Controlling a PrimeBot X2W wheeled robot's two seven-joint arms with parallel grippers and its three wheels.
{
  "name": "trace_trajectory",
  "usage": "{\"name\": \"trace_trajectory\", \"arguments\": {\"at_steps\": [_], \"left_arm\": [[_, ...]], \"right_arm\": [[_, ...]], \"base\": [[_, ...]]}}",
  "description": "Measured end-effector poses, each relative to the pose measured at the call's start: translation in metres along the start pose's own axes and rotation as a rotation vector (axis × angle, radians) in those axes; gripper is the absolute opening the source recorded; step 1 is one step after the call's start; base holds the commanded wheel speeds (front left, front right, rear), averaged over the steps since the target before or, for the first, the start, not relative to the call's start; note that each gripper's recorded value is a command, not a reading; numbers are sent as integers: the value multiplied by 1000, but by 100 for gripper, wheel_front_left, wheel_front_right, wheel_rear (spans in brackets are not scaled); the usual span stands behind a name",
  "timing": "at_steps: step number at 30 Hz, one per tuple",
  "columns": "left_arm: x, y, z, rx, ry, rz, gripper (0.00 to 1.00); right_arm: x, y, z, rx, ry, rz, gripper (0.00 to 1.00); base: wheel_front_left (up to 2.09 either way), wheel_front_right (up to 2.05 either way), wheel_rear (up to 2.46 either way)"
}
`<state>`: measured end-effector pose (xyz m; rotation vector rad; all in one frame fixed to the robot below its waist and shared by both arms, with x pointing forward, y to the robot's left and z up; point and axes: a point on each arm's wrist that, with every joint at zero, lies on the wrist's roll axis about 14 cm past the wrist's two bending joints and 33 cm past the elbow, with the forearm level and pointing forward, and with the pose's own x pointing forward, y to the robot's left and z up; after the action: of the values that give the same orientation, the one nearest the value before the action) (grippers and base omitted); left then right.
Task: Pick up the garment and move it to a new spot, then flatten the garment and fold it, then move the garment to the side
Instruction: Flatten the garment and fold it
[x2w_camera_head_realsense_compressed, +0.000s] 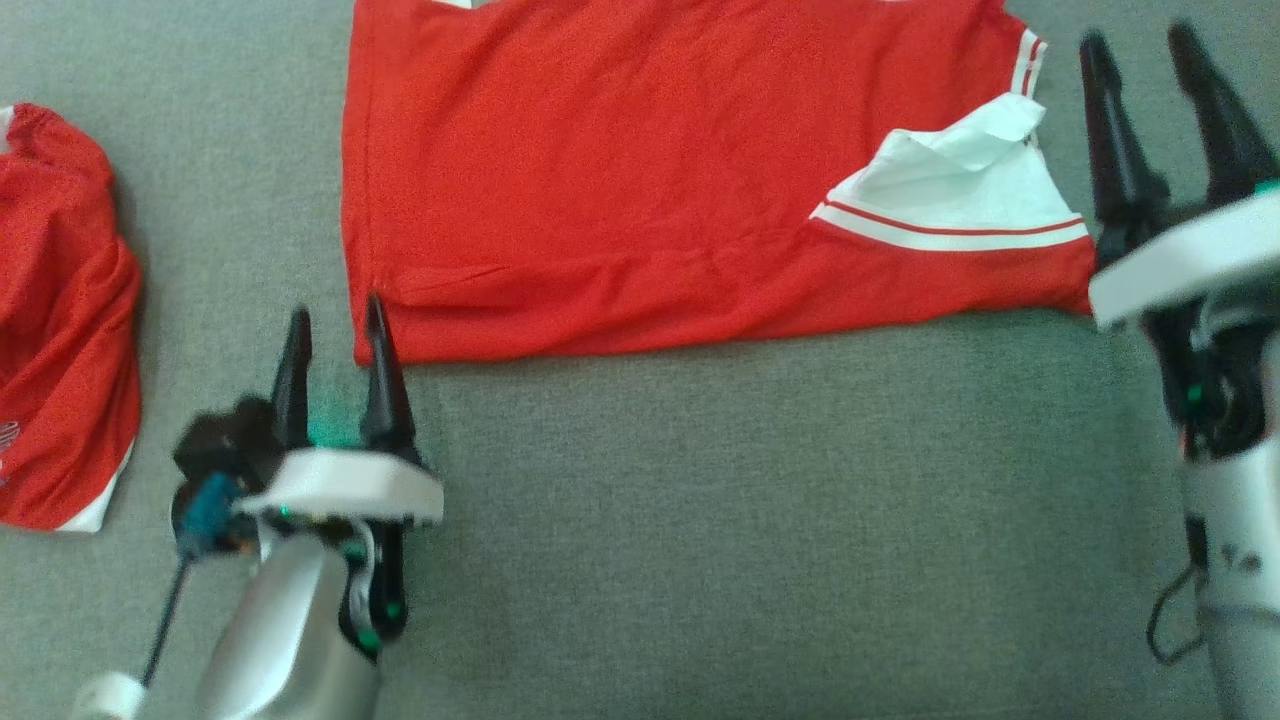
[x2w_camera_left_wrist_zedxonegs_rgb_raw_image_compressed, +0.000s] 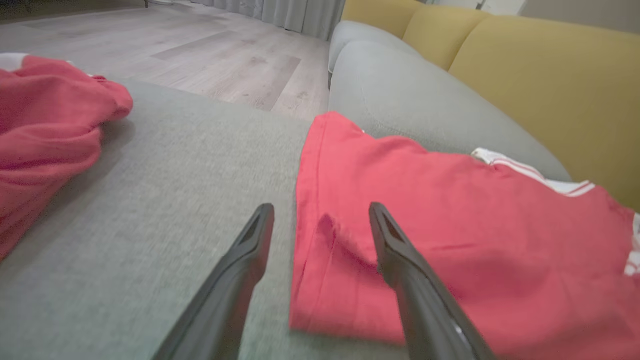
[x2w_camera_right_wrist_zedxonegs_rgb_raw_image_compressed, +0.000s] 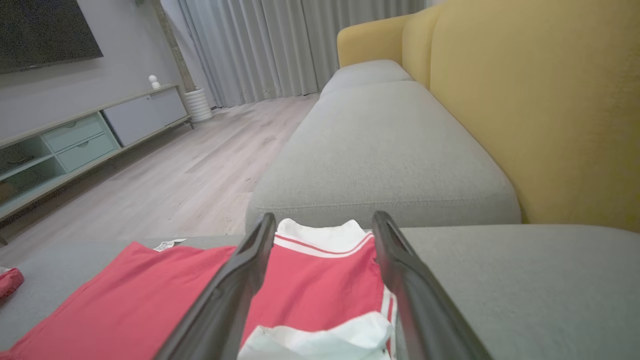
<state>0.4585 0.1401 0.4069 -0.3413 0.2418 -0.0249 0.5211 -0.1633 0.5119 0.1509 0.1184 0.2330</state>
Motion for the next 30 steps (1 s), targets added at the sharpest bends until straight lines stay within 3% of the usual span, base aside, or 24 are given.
{"name": "trace_trajectory", "arguments": {"at_steps": [6, 15, 20, 21, 22, 23, 24, 25, 30], "left_arm": [[-18, 13, -30, 55, 90, 40, 100], [0, 23, -45, 143, 138, 71, 100], [10, 19, -53, 138, 174, 53, 100], [11, 18, -55, 138, 184, 50, 88], [12, 16, -56, 136, 195, 41, 64], [13, 14, -57, 138, 204, 32, 32], [14, 11, -57, 139, 209, 18, 8], [14, 8, -59, 140, 219, 2, 0], [14, 7, -58, 142, 216, -3, 0]], "right_arm": [[-31, -14, -23, 51, 39, -74, 100], [-52, -22, -52, 90, 96, -145, 100], [-62, -31, -70, 114, 135, -190, 100], [-63, -32, -72, 115, 140, -197, 100], [-65, -34, -74, 115, 144, -204, 100], [-67, -37, -75, 115, 148, -214, 100], [-68, -39, -76, 114, 151, -223, 100], [-69, -41, -78, 109, 160, -232, 100], [-76, -49, -100, 106, 243, -275, 100]], "base": [[0, 0, 0], [0, 0, 0], [0, 0, 0], [0, 0, 0], [0, 0, 0], [0, 0, 0], [0, 0, 0], [0, 0, 0], [0, 0, 0]]}}
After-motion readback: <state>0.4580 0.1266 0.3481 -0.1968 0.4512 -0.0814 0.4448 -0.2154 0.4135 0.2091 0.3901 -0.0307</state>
